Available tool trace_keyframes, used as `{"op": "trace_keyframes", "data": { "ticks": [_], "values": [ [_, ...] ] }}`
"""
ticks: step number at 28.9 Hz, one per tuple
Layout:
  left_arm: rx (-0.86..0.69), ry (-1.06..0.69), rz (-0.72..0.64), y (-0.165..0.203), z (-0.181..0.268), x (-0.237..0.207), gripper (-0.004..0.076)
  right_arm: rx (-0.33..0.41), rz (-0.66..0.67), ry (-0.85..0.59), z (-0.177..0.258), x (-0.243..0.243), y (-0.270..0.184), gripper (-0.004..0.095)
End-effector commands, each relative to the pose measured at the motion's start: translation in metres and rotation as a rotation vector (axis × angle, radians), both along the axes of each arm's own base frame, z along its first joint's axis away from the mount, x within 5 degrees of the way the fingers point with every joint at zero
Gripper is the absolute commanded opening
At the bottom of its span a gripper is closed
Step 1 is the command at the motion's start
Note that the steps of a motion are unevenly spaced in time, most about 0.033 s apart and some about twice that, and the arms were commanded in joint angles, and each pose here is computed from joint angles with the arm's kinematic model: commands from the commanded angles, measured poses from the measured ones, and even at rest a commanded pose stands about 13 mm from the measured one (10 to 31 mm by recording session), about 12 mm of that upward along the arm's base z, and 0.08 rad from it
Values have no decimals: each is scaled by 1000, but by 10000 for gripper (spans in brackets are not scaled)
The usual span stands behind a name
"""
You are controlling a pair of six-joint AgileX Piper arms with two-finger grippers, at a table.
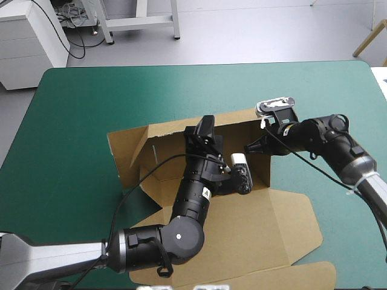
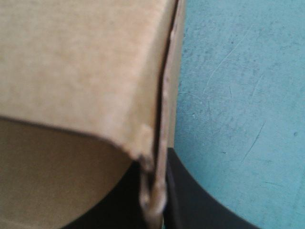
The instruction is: Fold the box
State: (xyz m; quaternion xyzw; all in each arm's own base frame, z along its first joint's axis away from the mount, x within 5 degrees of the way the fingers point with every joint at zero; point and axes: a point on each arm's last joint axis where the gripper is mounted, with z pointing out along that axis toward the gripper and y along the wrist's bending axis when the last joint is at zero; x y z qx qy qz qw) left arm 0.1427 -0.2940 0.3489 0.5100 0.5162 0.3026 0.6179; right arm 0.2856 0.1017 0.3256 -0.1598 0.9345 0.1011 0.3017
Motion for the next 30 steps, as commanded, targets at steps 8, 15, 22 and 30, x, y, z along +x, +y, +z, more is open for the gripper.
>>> {"op": "trace_keyframes", "data": {
  "ticks": [8,15,22,30],
  "values": [
    [57,-217,118,23,41,5,103,-3,-56,159,32,52,-27,-19],
    [-108,-123,126,60,77,38,-4,-15,-52,264,3,85,-25,-20],
    [-366,90,269,118,105,78,-3,-28,-53,350,-31,101,-22,-19],
    [-664,402,540,203,114,115,-3,-16,-55,302,-33,108,-21,-19]
  ]
}}
